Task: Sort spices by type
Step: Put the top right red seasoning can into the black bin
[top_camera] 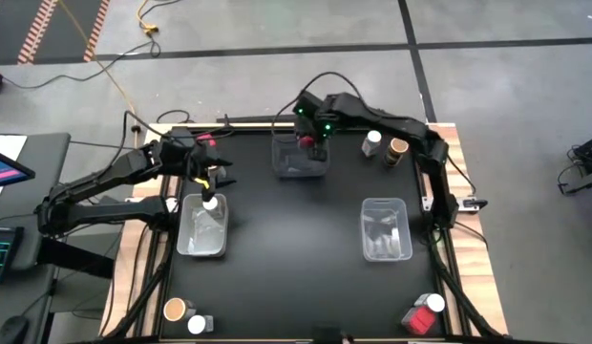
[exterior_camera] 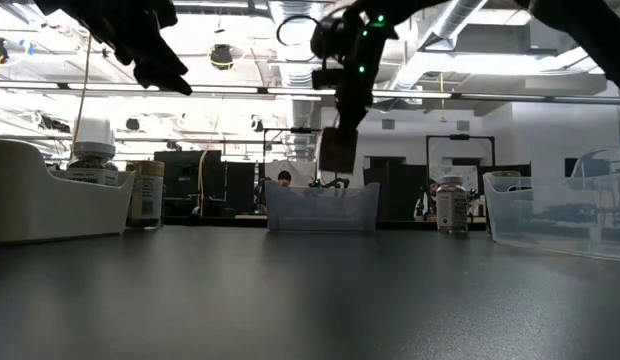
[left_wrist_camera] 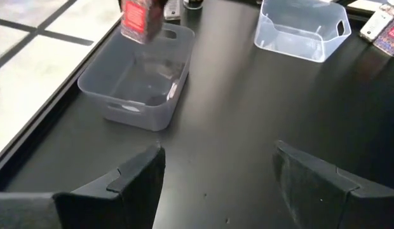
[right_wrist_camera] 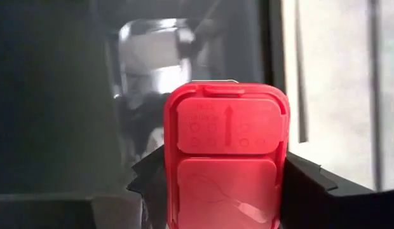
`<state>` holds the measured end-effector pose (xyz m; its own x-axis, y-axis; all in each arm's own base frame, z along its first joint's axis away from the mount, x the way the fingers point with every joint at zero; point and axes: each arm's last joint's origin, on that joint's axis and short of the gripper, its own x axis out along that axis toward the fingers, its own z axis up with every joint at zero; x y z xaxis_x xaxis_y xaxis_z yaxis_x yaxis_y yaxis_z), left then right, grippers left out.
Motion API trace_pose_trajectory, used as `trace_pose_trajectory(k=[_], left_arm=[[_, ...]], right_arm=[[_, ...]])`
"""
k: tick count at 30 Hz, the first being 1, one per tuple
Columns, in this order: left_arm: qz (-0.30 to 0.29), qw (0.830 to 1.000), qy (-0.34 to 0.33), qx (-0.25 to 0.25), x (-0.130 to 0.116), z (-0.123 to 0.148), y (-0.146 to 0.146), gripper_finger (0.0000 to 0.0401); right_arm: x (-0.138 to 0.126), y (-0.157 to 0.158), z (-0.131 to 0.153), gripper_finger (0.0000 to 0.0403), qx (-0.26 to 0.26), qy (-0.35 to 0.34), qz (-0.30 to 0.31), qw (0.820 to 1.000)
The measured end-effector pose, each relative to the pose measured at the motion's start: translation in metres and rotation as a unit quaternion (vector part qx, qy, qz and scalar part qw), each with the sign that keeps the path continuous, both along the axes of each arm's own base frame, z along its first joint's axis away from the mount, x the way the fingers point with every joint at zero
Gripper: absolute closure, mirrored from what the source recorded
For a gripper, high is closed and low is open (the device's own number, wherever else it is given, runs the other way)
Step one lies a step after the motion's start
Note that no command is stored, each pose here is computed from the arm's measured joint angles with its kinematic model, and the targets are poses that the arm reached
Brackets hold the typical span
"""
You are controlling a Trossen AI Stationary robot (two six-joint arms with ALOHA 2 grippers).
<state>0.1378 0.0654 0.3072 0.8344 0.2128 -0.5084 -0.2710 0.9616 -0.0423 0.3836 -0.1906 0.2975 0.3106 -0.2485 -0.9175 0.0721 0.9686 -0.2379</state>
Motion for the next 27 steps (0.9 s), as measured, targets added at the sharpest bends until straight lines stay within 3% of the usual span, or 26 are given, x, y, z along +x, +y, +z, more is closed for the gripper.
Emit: trace_pose_trajectory(k=[11, 27], left_arm=[[0.004, 1.000, -0.002, -0.006, 0.000, 0.000, 0.000, 0.0126], [0.014, 1.000, -0.005, -0.007, 0.000, 0.001, 0.001, 0.0126]], right_arm=[[-0.011, -0.032, -0.037, 0.0164, 0.067, -0.004, -0.007, 0.998], [-0.011, -0.033, -0.068, 0.0163, 0.074, -0.014, 0.038, 0.996]])
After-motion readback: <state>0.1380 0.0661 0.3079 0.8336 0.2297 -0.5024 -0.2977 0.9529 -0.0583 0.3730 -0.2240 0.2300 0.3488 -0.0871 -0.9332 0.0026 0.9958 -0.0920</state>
